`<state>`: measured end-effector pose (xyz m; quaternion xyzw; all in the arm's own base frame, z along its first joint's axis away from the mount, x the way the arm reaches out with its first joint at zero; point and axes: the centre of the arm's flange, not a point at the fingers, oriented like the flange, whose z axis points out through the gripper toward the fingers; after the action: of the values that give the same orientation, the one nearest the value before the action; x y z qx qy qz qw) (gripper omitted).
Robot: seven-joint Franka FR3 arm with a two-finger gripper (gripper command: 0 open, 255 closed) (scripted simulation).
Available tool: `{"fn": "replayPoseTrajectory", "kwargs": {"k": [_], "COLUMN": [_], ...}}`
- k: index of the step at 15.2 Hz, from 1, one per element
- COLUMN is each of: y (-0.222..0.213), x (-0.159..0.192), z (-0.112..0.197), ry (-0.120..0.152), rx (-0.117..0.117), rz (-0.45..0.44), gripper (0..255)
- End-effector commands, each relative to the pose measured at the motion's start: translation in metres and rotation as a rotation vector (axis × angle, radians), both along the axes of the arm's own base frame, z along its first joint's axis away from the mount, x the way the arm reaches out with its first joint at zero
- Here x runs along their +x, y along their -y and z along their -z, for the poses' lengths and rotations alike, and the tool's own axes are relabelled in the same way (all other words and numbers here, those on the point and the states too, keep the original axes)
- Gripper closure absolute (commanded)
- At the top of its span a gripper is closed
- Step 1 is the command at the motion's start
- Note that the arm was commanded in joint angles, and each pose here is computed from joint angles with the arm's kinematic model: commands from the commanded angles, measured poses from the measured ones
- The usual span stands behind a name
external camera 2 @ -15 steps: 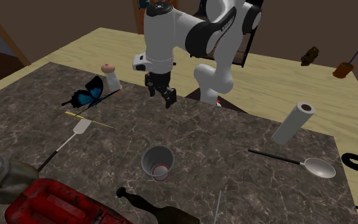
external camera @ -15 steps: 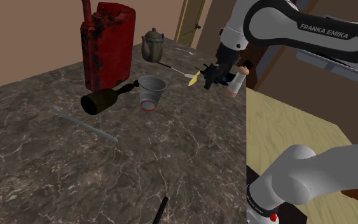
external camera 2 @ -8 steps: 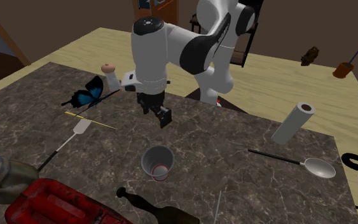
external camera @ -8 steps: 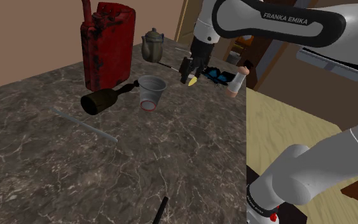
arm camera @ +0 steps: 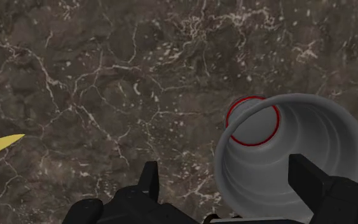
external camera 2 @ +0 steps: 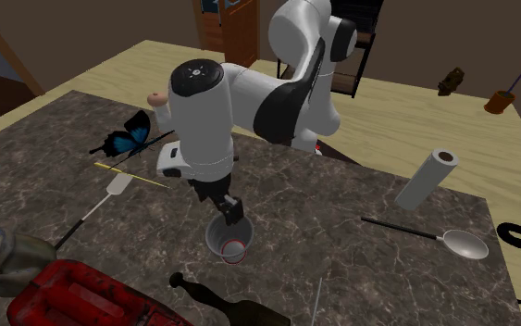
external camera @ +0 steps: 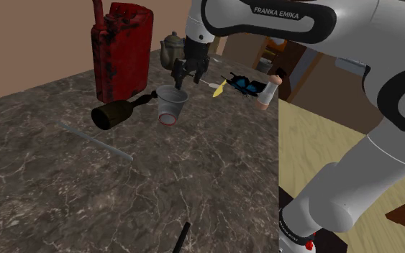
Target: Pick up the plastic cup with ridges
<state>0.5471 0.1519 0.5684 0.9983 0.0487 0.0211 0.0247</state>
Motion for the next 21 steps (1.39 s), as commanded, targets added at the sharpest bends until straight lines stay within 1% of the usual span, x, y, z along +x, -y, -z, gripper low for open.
{"fn": "replayPoseTrajectory", "kwargs": {"k": [1, 7, 9, 10, 19, 21], "y": [-0.004, -0.004, -0.004, -0.005, -0.004, -0.004], "x": [0.006, 0.006, 0.006, 0.006, 0.006, 0.006], "z": [0.006, 0.040, 0.040, 0.041, 0.040, 0.030], "ry": [0.000, 0.000, 0.000, 0.000, 0.000, 0.000], "rx": [0.001, 0.001, 0.001, 0.001, 0.001, 0.001], "rz": [-0.001, -0.001, -0.001, -0.001, -0.001, -0.001], "gripper": [0, 0, 0, 255, 255, 255]}}
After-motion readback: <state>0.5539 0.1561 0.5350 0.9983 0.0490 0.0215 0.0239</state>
